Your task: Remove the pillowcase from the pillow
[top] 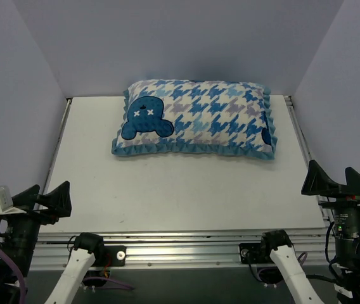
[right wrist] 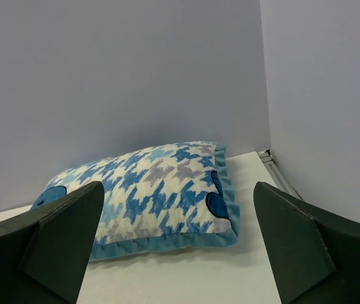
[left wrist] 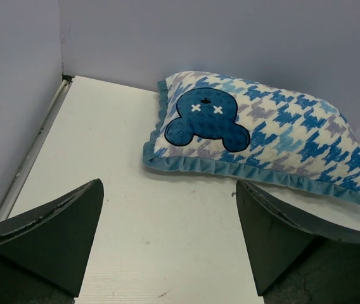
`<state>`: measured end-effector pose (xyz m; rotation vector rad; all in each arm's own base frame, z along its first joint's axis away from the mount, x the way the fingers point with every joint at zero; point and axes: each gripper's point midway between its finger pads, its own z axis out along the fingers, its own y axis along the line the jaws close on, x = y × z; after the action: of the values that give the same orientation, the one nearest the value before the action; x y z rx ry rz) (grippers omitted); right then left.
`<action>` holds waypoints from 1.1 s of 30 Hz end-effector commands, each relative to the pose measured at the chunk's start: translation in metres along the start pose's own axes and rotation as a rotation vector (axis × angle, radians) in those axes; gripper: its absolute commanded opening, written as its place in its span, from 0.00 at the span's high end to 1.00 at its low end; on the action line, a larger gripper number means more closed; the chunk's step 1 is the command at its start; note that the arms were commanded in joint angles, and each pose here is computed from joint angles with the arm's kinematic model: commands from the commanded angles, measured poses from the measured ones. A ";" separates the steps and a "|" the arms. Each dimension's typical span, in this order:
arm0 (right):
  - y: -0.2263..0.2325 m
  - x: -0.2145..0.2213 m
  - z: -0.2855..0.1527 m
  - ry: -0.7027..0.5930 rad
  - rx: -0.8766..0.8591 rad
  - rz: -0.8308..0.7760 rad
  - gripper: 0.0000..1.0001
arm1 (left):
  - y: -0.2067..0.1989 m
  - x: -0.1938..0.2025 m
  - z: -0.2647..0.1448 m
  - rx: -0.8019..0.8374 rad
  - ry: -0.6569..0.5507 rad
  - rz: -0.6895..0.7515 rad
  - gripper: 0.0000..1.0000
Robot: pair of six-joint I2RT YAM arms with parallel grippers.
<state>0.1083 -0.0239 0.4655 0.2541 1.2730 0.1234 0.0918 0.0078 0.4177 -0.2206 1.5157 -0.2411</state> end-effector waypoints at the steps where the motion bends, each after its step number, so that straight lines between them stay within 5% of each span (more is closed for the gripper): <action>1: 0.003 -0.010 0.007 -0.050 -0.003 0.019 0.00 | 0.003 0.003 0.002 -0.015 0.004 -0.003 0.06; 12: 0.007 0.060 0.043 0.173 0.068 0.152 0.00 | -0.009 0.049 0.058 -0.003 0.158 0.012 0.06; 23: 0.062 0.240 0.106 0.653 0.011 0.444 0.00 | -0.019 0.122 0.143 0.008 0.306 0.048 0.06; 33: 0.077 0.333 0.168 0.686 0.046 0.494 0.00 | -0.002 0.168 0.153 -0.028 0.365 0.050 0.06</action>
<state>0.3379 0.0931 0.1910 0.6282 2.0249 0.5707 0.2435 -0.0420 0.2382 -0.1690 2.0012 -0.1905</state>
